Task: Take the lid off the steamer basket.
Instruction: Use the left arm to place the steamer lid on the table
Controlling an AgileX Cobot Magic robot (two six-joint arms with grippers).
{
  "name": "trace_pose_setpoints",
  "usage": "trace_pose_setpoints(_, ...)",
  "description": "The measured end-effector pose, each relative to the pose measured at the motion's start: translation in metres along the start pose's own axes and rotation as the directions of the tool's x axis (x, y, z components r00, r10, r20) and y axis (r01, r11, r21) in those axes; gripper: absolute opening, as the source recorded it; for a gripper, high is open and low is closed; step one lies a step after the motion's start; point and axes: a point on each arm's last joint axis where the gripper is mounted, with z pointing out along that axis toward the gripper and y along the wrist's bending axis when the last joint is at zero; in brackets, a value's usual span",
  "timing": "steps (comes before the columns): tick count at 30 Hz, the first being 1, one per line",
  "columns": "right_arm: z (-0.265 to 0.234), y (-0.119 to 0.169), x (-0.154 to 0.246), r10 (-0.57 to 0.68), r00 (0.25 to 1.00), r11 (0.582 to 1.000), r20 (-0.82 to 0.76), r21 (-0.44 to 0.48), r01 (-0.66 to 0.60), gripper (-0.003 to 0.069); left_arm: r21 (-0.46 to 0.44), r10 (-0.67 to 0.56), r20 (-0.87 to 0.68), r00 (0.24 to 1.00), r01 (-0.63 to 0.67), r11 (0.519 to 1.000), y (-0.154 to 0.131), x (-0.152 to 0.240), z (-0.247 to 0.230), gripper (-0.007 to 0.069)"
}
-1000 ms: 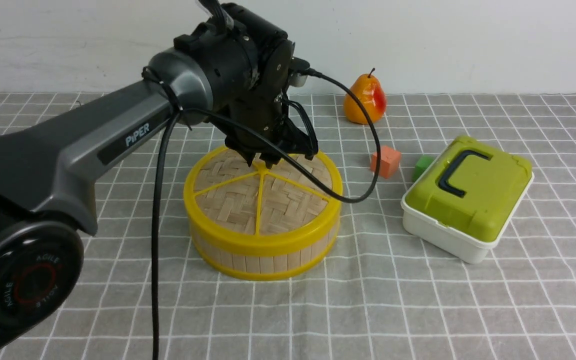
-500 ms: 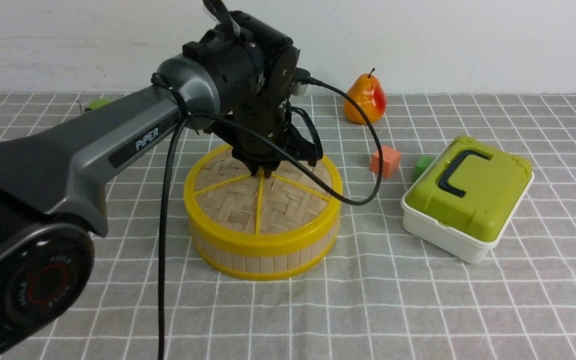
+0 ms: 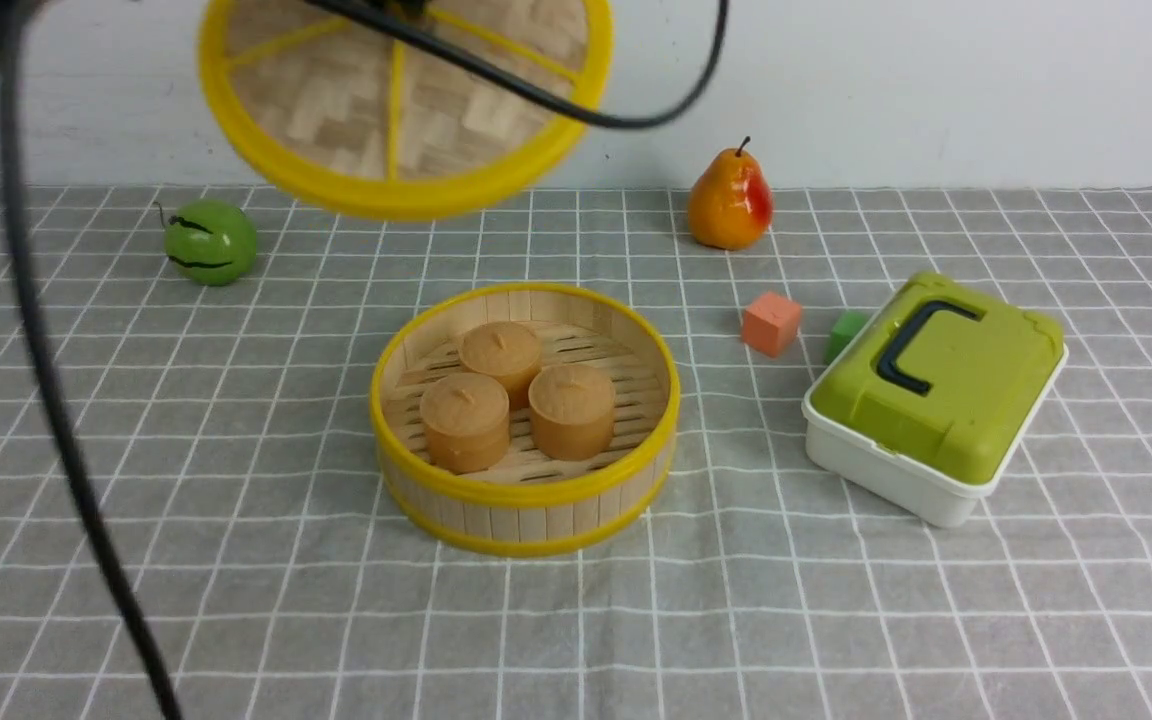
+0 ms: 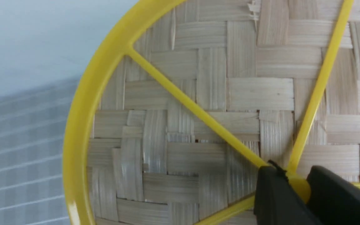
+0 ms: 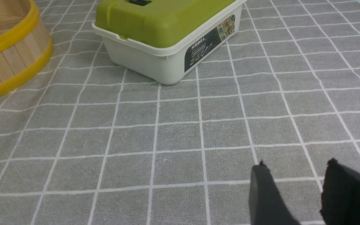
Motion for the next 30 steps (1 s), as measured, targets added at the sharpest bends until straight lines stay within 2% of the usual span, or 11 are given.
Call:
trace_pose_setpoints(2,0.0,0.0,0.0,0.0,1.0,1.0,0.0,0.0,0.0,0.0242,-0.059,-0.052,-0.004,0.999,0.052,0.997,0.03,0.001,-0.004,0.0106)
trace_pose_setpoints(3,0.0,0.0,0.0,0.0,1.0,1.0,0.0,0.0,0.0,0.0242,-0.066,-0.057,-0.01,0.998,0.056,0.996,0.033,0.002,-0.002,0.0106)
trace_pose_setpoints(4,0.0,0.0,0.0,0.0,1.0,1.0,0.0,0.0,0.0,0.0242,-0.117,-0.111,-0.047,0.993,0.105,0.988,0.057,0.01,0.006,0.0106)
trace_pose_setpoints(5,0.0,0.0,0.0,0.0,1.0,1.0,0.0,0.0,0.0,0.0242,-0.123,-0.115,-0.055,0.992,0.107,0.987,0.06,0.011,0.008,0.0106)
trace_pose_setpoints(7,0.0,0.0,0.0,0.0,1.0,1.0,0.0,0.0,0.0,0.0242,-0.178,-0.206,-0.205,0.957,0.17,0.969,0.091,0.042,0.044,0.0106)
trace_pose_setpoints(10,0.0,0.0,0.0,0.0,1.0,1.0,0.0,0.0,0.0,0.0242,-0.198,-0.268,-0.37,0.89,0.206,0.958,0.107,0.088,0.087,0.0106)
trace_pose_setpoints(11,0.0,0.0,0.0,0.0,1.0,1.0,0.0,0.0,0.0,0.0242,-0.196,-0.268,-0.383,0.884,0.206,0.959,0.106,0.091,0.09,0.0106)
trace_pose_setpoints(14,0.0,0.0,0.0,0.0,1.0,1.0,0.0,0.0,0.0,0.0242,-0.204,-0.323,-0.448,0.833,0.256,0.945,0.1,0.149,0.147,0.0106)
trace_pose_setpoints(23,0.0,0.0,0.0,0.0,1.0,1.0,0.0,0.0,0.0,0.0242,-0.207,-0.373,-0.483,0.793,0.31,0.928,0.078,0.204,0.217,0.0107)
trace_pose_setpoints(26,0.0,0.0,0.0,0.0,1.0,1.0,0.0,0.0,0.0,0.0242,-0.213,-0.379,-0.488,0.786,0.314,0.925,0.077,0.207,0.22,0.0164)
trace_pose_setpoints(30,0.0,0.0,0.0,0.0,1.0,1.0,0.0,0.0,0.0,0.0242,-0.208,-0.384,-0.472,0.794,0.323,0.923,0.078,0.2,0.213,0.029)
